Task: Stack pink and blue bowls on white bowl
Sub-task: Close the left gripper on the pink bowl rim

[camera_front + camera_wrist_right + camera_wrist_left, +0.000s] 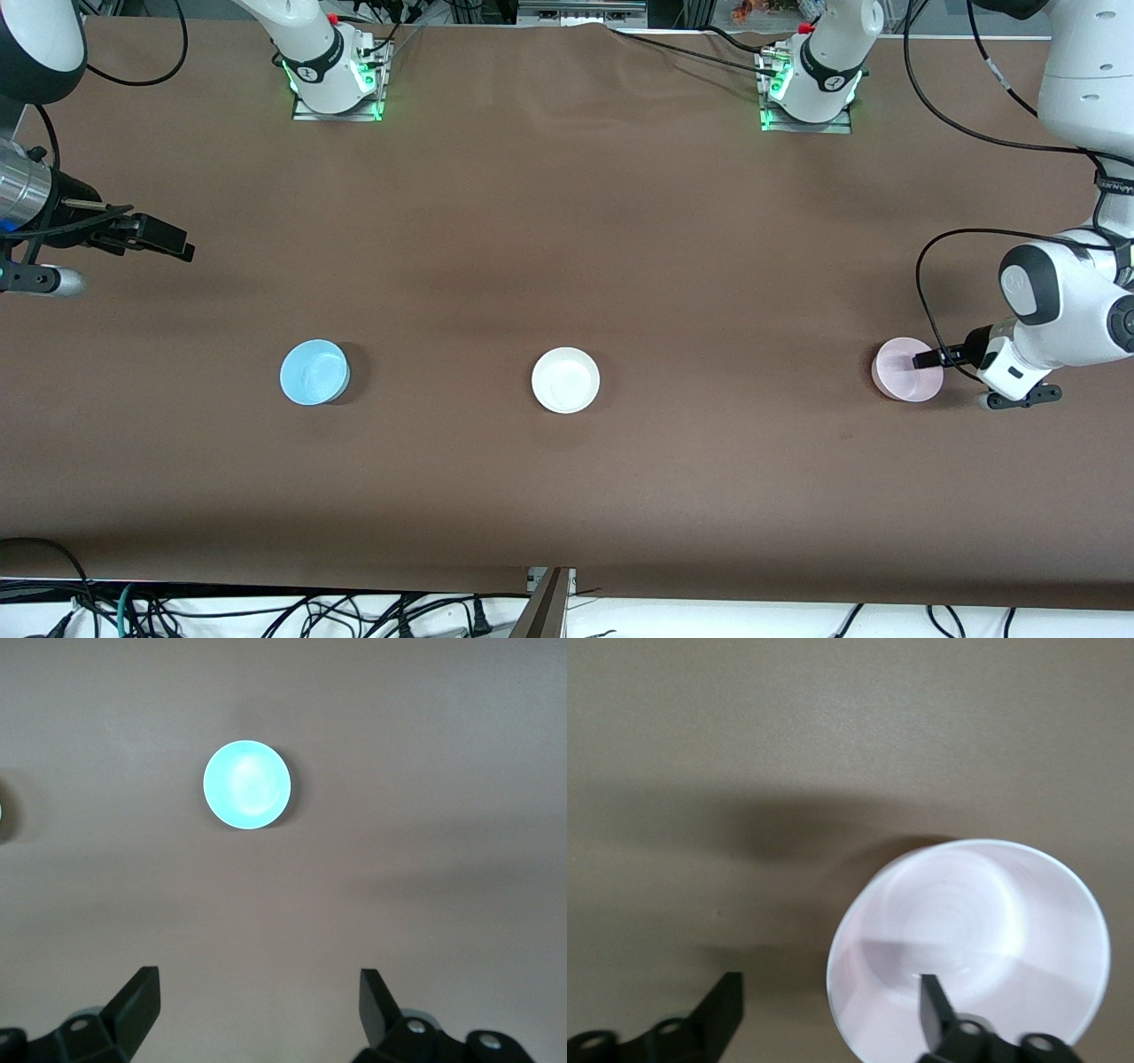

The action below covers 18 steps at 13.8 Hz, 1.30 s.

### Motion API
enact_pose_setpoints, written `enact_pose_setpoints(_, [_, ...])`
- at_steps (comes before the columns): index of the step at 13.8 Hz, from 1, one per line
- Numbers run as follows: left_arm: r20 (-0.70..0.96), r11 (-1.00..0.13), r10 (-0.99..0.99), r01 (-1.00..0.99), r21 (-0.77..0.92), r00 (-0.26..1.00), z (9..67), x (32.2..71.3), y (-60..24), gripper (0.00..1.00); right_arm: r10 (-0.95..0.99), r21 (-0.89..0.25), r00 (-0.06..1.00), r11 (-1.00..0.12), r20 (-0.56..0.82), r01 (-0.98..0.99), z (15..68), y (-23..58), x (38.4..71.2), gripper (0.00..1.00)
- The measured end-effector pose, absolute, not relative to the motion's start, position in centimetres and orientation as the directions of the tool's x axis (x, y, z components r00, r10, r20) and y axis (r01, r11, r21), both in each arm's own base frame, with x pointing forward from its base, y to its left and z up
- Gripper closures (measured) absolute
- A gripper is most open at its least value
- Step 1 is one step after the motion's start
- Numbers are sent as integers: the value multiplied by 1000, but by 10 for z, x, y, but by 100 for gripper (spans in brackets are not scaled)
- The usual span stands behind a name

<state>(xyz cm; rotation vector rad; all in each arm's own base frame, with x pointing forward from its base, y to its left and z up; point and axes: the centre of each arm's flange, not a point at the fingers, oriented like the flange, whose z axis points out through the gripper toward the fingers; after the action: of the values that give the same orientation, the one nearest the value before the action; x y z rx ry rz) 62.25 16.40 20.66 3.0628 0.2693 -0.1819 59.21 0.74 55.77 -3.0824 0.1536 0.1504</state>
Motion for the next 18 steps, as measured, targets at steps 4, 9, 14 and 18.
enact_pose_setpoints(4, [-118,-984,165,172,52,979,214,620,159,62,-97,-47,990,-994,-100,-102,558,7,592,0])
enact_pose_setpoints(9, [-109,-989,133,140,53,985,211,618,160,80,-97,-47,990,-994,-100,-102,558,7,592,0])
enact_pose_setpoints(14, [-97,-987,141,147,64,985,213,618,160,97,-97,-47,990,-994,-100,-102,558,7,592,0])
enact_pose_setpoints(18, [-95,-983,141,151,103,985,223,625,151,97,-97,-47,990,-994,-100,-102,558,7,592,0])
